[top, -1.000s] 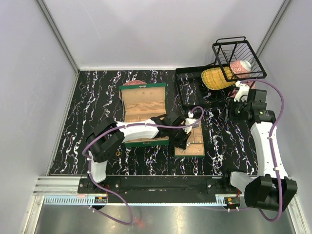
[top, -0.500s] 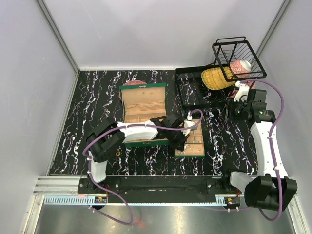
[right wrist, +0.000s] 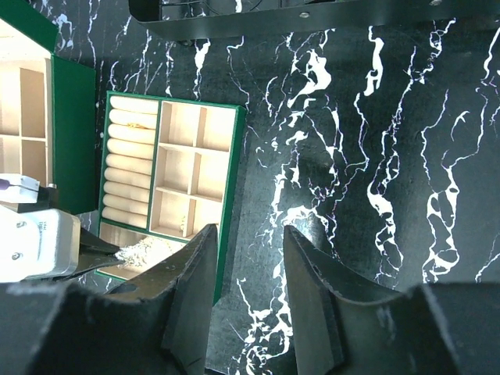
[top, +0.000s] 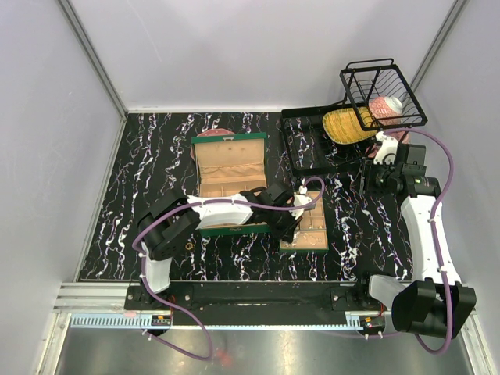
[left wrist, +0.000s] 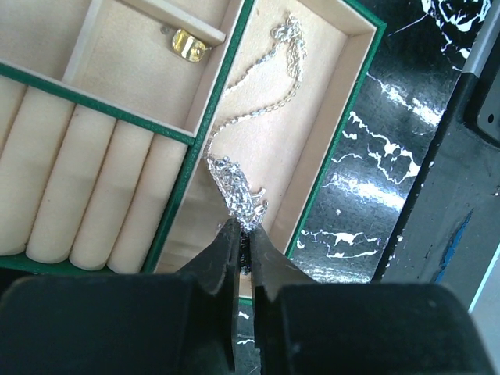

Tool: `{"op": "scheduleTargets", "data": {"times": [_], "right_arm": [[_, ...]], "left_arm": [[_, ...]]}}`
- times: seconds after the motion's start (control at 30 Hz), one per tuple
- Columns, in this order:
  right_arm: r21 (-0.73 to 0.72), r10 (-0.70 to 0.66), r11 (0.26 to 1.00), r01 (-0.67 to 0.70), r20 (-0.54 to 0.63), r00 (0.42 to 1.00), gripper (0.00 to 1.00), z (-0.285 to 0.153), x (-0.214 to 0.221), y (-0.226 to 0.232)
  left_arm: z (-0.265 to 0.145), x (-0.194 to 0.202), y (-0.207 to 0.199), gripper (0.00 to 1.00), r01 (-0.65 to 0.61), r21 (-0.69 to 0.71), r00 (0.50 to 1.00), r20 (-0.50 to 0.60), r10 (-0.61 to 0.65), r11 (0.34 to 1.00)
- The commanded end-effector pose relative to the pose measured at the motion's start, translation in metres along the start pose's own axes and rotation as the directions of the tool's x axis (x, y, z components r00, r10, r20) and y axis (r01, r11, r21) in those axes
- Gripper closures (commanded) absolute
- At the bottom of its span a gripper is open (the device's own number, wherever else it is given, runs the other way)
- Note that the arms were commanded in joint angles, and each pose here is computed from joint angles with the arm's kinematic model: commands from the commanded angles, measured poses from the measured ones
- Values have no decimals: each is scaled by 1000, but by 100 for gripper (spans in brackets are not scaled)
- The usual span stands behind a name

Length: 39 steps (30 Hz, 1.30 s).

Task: Organize the mixed jewelry

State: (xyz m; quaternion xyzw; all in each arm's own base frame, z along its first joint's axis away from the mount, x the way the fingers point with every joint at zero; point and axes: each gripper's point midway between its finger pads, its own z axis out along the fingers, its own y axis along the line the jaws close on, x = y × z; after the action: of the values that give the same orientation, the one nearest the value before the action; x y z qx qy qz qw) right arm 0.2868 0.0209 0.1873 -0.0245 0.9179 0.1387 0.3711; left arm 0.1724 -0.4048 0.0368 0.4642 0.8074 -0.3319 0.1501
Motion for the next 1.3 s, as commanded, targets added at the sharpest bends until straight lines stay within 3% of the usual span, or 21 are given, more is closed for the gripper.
{"op": "scheduleTargets", "data": {"times": [0.0, 0.53, 0.93, 1.27], "right_arm": [[-24, -11, 1000, 12, 35, 999, 54, -1, -7, 4], [-25, -14, 1000, 15, 42, 999, 54, -4, -6, 5], [-28, -16, 999, 17, 39, 999, 54, -4, -4, 5], [-30, -11, 999, 13, 44, 999, 53, -4, -8, 6]], "left_arm": [[-14, -15, -1, 91, -48, -24, 997, 59, 49, 999], [-18, -14, 1, 72, -52, -45, 997, 55, 54, 998], [-30, -13, 1, 67, -89, -76, 994, 58, 94, 993], [-37, -38, 1, 66, -155, -116, 981, 100, 167, 981]]}}
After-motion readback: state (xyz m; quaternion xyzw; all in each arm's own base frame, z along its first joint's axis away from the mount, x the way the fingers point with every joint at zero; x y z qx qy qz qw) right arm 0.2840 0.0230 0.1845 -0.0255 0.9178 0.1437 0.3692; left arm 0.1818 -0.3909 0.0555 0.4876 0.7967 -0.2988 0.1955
